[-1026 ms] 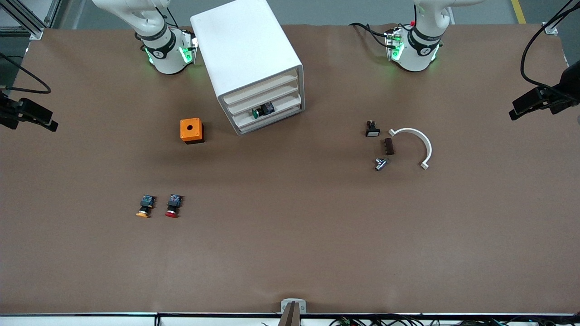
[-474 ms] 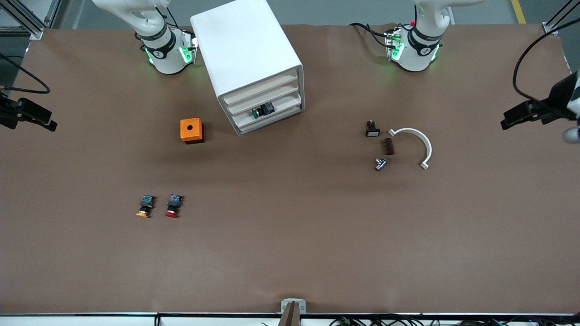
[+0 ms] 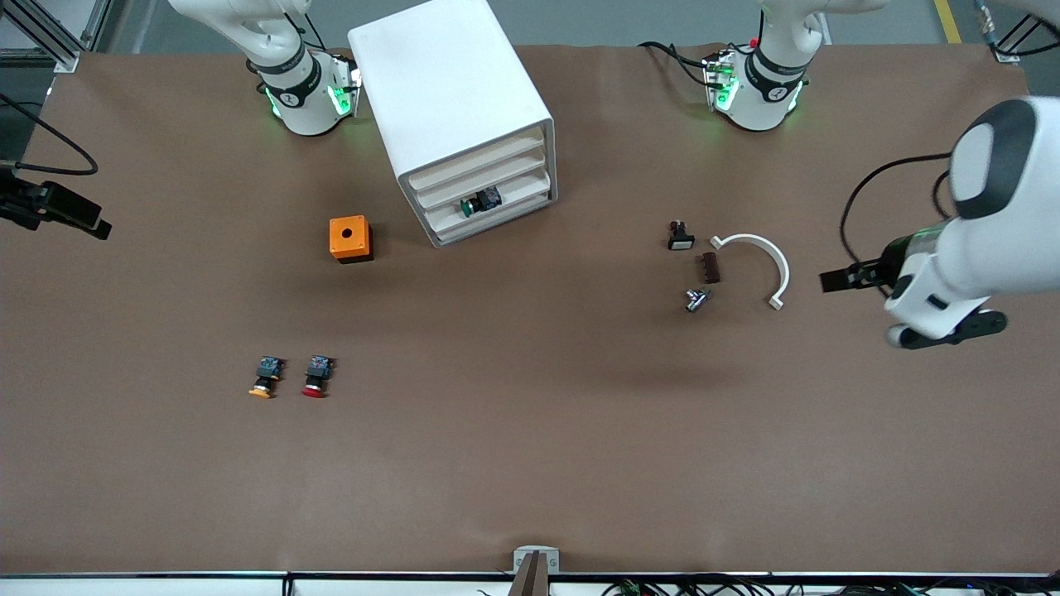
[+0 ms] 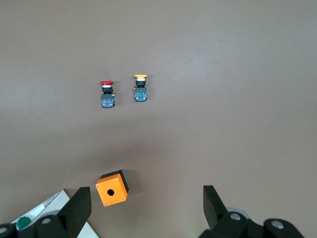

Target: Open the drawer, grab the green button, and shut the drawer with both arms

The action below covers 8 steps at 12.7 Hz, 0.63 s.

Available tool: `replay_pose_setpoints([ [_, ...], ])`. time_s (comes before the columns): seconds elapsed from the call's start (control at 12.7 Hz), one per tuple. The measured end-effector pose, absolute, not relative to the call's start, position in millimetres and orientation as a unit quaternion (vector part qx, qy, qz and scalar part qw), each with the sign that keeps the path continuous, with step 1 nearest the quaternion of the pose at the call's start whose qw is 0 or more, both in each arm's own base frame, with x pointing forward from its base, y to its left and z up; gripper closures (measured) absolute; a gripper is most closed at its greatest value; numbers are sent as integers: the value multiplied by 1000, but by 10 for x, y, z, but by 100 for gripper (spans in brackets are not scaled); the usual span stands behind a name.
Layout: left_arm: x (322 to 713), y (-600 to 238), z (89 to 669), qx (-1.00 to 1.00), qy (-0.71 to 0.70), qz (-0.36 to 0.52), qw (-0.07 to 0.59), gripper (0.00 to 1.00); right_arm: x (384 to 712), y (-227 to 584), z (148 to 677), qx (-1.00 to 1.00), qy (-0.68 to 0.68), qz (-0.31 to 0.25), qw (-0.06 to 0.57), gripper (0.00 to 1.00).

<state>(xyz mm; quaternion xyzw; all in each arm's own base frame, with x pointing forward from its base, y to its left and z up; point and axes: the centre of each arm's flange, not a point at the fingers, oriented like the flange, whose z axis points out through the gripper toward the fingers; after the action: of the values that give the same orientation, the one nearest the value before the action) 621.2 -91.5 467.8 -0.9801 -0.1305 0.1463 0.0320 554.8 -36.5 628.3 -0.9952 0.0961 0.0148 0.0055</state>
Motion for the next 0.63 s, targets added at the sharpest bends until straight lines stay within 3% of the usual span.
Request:
replay_pose_setpoints([
  [0.32,6278,-1757,4202,-957,-235,156,74,0,5548,-34,6257,-989,143,23,4,0],
  [0.63,6062,-2587,3886,-935,-299,158,108,0,5559,173,6194,-980,195,32,10,0],
])
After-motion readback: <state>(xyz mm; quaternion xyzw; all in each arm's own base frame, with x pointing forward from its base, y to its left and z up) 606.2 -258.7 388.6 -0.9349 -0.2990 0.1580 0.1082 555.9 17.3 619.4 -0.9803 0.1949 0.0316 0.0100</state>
